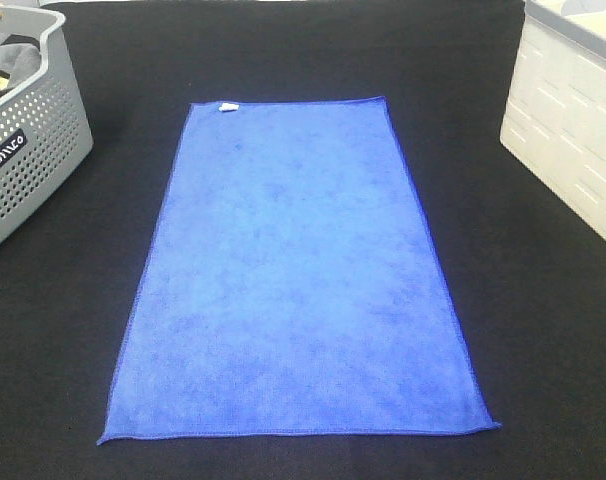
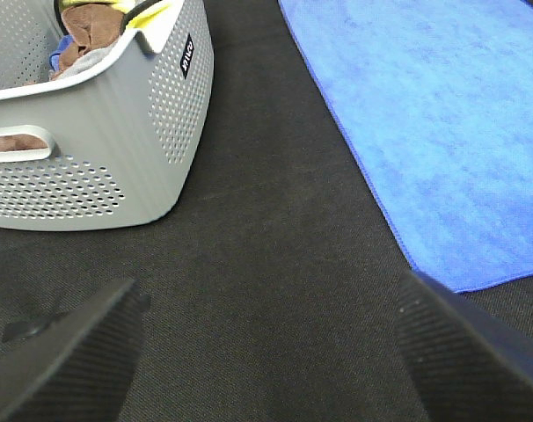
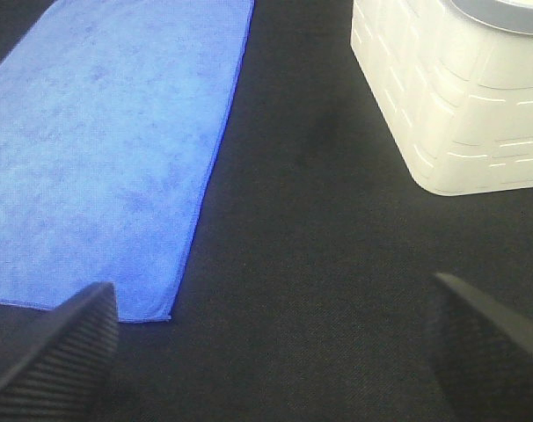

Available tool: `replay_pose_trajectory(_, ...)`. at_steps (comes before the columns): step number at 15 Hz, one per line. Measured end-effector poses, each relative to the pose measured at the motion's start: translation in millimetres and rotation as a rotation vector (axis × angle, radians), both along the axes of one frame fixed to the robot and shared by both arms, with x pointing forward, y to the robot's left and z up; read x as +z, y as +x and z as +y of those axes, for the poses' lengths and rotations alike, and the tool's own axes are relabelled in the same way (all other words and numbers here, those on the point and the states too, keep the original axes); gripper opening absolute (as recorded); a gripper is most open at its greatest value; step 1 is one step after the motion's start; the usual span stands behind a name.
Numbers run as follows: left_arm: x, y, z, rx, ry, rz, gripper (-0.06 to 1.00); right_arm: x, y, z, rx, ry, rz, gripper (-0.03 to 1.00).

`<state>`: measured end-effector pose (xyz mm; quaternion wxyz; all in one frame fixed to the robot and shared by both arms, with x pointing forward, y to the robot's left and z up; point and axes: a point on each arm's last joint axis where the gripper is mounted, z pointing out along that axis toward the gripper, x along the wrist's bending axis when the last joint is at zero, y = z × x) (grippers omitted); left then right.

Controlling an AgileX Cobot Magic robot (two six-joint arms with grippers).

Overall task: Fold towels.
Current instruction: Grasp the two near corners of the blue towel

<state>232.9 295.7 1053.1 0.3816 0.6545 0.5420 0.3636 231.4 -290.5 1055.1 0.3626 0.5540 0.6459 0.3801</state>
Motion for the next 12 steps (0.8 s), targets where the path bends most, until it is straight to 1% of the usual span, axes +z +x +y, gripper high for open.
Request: replay_pose_trajectory(12, 0.0, 0.0, 0.0, 0.000, 0.000, 0.000, 0.76, 0.0, 0.0, 0.0, 0.000, 0.000, 0.000, 0.87)
